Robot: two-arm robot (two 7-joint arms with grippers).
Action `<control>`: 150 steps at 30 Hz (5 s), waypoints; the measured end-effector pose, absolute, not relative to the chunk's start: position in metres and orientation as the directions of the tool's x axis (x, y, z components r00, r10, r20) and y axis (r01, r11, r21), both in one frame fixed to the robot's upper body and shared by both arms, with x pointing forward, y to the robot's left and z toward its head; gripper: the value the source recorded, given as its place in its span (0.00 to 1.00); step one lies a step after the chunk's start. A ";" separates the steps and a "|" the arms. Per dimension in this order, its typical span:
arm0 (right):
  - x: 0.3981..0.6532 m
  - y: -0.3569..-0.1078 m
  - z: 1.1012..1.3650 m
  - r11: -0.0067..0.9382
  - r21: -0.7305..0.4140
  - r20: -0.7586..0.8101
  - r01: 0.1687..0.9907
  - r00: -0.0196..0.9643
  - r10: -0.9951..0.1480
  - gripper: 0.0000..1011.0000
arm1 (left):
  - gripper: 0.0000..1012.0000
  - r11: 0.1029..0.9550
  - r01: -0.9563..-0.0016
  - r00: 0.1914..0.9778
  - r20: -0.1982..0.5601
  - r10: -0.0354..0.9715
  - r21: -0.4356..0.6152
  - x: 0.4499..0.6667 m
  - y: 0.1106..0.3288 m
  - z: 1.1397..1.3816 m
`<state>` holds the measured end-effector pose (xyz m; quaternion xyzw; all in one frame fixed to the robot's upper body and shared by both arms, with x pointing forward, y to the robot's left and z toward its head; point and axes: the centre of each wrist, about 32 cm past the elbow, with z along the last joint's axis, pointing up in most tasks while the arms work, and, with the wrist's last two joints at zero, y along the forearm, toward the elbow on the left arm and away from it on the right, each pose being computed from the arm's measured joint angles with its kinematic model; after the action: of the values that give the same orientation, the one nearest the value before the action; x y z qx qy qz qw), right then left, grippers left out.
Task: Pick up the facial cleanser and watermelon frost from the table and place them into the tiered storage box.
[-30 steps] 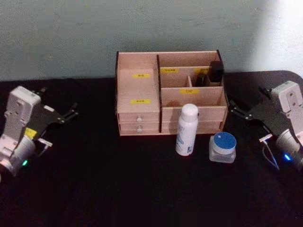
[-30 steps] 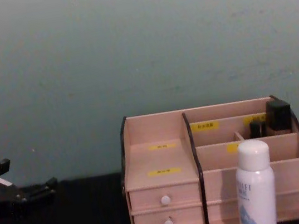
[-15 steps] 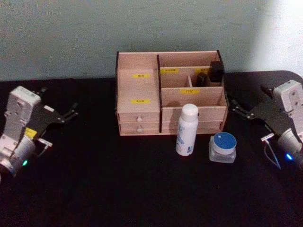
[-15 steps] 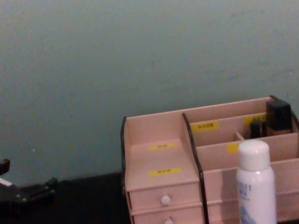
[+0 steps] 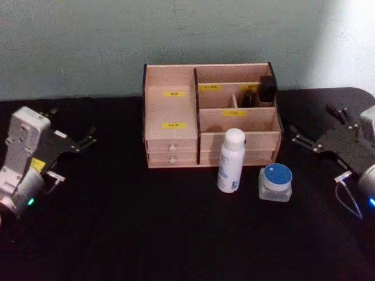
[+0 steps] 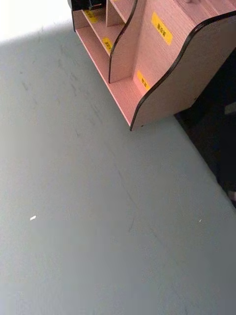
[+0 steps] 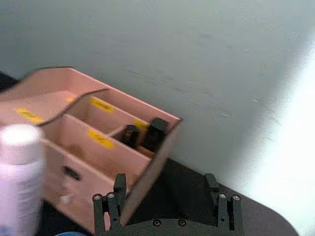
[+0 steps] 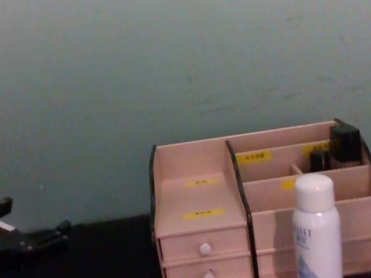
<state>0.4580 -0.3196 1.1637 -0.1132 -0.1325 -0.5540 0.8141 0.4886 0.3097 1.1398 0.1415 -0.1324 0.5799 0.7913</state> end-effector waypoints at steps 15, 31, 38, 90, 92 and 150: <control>0.442 -0.305 1.164 0.567 -0.082 0.241 0.819 0.569 -0.787 0.99 | 0.99 0.287 -0.955 0.292 0.374 0.880 0.070 0.489 0.310 1.140; 0.458 -0.291 1.152 0.674 -0.134 0.128 0.726 0.687 -0.715 0.99 | 0.99 0.287 -0.955 0.292 0.374 0.880 0.070 0.489 0.310 1.140; 0.466 -0.286 1.147 0.699 -0.152 0.098 0.698 0.715 -0.692 0.99 | 0.99 0.287 -0.955 0.292 0.374 0.880 0.070 0.489 0.310 1.140; 0.497 -0.271 1.130 0.693 -0.174 0.039 0.700 0.708 -0.705 0.99 | 0.99 0.287 -0.955 0.292 0.374 0.880 0.070 0.489 0.310 1.140; 0.497 -0.271 1.130 0.693 -0.174 0.039 0.700 0.708 -0.705 0.99 | 0.99 0.287 -0.955 0.292 0.374 0.880 0.070 0.489 0.310 1.140; 0.507 -0.280 1.188 0.716 -0.018 0.001 0.698 0.716 -0.698 0.59 | 0.99 0.287 -0.955 0.292 0.374 0.880 0.070 0.489 0.310 1.140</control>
<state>0.5069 -0.2796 1.1879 -0.0082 0.0030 -0.3766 0.9263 0.4886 0.3097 1.1398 0.1415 -0.1325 0.5799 0.7913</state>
